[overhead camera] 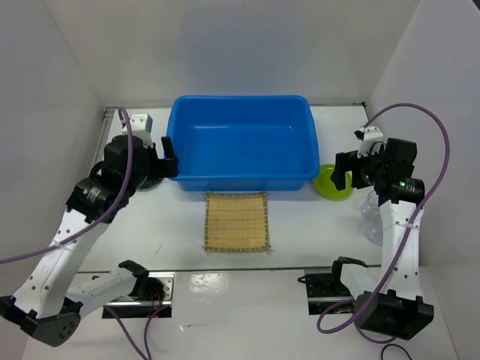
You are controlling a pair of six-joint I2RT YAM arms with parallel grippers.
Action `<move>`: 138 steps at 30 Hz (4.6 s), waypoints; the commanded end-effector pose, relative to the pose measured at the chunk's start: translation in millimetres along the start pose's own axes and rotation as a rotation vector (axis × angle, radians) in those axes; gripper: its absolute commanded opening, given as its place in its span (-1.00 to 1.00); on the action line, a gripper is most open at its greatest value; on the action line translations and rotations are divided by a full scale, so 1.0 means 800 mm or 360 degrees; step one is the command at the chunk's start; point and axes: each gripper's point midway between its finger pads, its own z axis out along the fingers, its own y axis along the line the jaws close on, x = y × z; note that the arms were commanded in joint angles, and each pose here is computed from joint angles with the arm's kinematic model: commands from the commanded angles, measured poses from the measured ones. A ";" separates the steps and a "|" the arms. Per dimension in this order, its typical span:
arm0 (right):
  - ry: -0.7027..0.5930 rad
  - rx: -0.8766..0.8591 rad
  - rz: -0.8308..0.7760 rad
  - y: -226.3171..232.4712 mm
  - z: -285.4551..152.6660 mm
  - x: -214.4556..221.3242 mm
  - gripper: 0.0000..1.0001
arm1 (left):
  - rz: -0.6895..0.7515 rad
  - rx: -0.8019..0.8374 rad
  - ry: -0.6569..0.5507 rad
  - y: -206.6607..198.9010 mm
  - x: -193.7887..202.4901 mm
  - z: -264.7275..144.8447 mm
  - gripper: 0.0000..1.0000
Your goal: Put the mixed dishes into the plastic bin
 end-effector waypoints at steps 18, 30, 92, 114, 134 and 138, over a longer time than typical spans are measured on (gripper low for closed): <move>-0.0292 0.0121 -0.0095 0.004 -0.037 -0.033 0.96 | -0.0569 0.1047 0.0827 -0.107 0.174 0.038 1.00; -0.0288 0.0136 -0.0094 0.002 -0.037 -0.032 0.96 | -0.0588 0.0698 0.1134 -0.098 0.285 0.079 1.00; 0.0511 -0.1065 -0.0838 0.284 0.235 0.067 -1.00 | -0.0637 0.0575 0.1358 -0.146 0.362 0.054 1.00; 0.0187 -0.1126 -0.0866 0.302 0.154 0.009 -1.00 | -0.0657 0.0533 0.1361 -0.138 0.379 0.059 1.00; 0.0777 -0.0925 -0.0815 0.274 0.225 0.171 -0.99 | -0.0784 0.0509 0.1211 -0.133 0.378 0.082 1.00; 0.0906 -0.0849 -0.0816 0.261 0.240 0.200 -1.00 | -0.0789 0.0531 0.1132 -0.135 0.370 0.089 1.00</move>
